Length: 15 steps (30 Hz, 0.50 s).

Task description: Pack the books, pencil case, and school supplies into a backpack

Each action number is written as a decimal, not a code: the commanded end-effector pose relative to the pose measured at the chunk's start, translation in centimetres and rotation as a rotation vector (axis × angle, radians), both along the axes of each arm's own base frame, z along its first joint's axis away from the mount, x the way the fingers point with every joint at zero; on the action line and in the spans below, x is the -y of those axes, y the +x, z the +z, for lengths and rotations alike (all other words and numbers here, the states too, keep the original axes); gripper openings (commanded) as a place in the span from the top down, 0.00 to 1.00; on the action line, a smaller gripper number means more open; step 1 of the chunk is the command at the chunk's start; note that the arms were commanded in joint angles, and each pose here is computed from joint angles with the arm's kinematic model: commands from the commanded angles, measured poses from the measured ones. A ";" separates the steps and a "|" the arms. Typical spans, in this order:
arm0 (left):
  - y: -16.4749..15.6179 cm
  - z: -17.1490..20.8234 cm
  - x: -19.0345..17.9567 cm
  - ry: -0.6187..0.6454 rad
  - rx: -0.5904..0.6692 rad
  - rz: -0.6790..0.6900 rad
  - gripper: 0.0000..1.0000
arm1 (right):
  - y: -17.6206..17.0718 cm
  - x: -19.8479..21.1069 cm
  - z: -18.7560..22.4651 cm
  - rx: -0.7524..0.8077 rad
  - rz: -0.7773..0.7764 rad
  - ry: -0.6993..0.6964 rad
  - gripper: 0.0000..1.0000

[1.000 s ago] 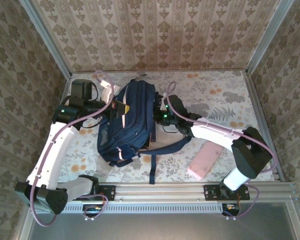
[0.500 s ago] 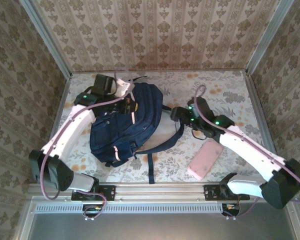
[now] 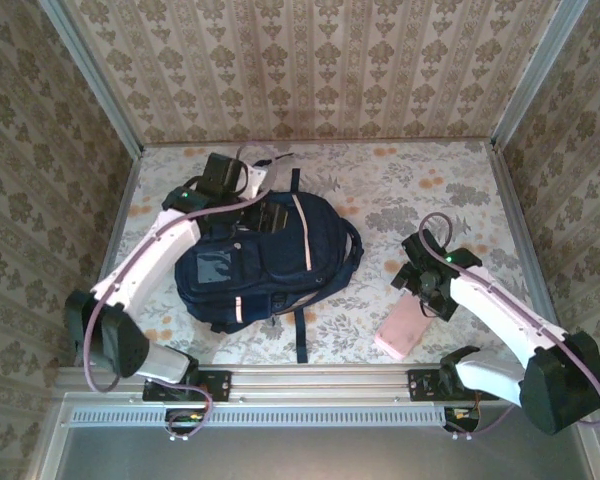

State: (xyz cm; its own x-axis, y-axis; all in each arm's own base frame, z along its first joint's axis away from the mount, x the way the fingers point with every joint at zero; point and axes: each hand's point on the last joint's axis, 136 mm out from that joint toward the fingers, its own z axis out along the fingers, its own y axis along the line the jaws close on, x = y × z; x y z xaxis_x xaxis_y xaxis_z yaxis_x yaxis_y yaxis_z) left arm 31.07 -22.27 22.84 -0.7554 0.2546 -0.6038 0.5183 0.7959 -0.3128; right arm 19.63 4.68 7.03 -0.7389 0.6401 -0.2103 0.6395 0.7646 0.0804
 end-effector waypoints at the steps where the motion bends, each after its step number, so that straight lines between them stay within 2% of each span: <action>1: -1.8 1.9 0.1 -0.086 0.019 -0.004 0.23 | -1.5 -0.3 -1.6 -0.091 -0.045 0.032 0.00; 7: -3.8 3.1 -0.2 -0.145 0.028 -0.019 0.22 | -2.1 -0.3 -3.7 -0.157 -0.071 0.020 0.00; 15: -4.7 4.1 0.3 -0.216 0.030 -0.034 0.20 | -2.2 -0.1 -4.8 -0.192 -0.088 -0.003 0.00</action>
